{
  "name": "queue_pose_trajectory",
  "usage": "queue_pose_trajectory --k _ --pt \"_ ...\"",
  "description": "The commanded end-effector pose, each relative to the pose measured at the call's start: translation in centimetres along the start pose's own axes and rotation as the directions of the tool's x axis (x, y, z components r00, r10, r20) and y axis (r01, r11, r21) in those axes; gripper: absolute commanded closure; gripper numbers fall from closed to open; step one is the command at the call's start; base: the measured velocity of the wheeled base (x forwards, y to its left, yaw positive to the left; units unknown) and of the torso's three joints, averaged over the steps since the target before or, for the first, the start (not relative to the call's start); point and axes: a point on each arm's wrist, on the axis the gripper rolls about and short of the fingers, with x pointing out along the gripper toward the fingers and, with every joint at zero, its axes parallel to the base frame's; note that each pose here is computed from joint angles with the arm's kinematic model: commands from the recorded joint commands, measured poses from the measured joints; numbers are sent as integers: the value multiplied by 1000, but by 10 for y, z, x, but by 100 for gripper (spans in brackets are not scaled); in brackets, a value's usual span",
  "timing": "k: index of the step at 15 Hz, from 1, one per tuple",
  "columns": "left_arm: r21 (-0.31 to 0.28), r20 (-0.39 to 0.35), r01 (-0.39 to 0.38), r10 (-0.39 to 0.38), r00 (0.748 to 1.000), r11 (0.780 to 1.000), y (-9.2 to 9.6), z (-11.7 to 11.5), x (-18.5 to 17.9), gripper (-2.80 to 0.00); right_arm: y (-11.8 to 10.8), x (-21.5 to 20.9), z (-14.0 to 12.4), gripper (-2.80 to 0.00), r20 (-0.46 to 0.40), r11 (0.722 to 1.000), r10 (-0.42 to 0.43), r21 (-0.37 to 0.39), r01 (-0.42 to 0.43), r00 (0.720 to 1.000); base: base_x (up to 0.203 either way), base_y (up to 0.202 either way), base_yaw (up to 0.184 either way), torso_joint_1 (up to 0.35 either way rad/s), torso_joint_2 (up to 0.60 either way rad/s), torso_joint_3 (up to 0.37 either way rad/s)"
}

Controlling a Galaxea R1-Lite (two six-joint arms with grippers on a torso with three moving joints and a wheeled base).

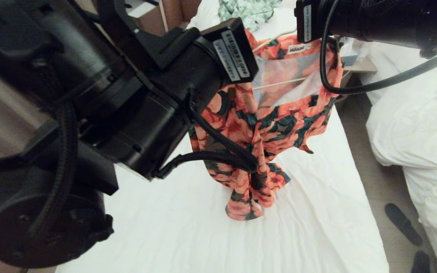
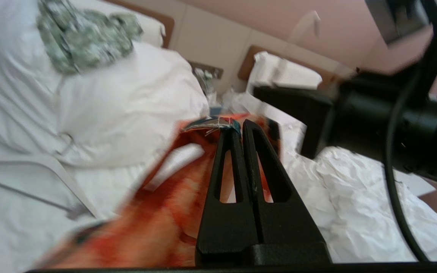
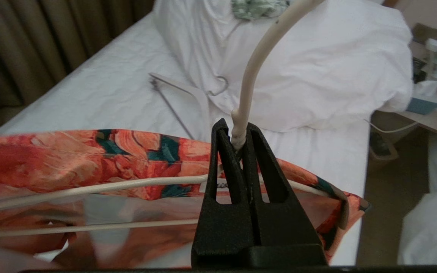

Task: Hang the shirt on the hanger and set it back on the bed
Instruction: Take the clothes hanger out of the clothes

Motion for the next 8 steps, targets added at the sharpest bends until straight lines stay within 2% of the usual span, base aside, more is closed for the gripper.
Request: queue_pose_trajectory --k 1,2,5,8 --pt "27 40 70 -71 997 997 22 21 -13 0 -7 3 -2 0 -4 1000 -23 -9 23 1000 0 0 0 0 0 0" --pt "43 38 112 -113 993 993 30 25 -19 0 -8 4 -3 0 -6 1000 -29 -10 29 1000 0 0 0 0 0 0" --pt "85 39 125 -129 991 988 51 31 -22 0 -19 6 -4 0 -8 998 -55 -26 55 998 0 0 0 0 0 0" --pt "74 11 181 -182 983 981 45 24 -25 0 -20 7 -6 0 -11 998 -58 -27 57 998 0 0 0 0 0 0"
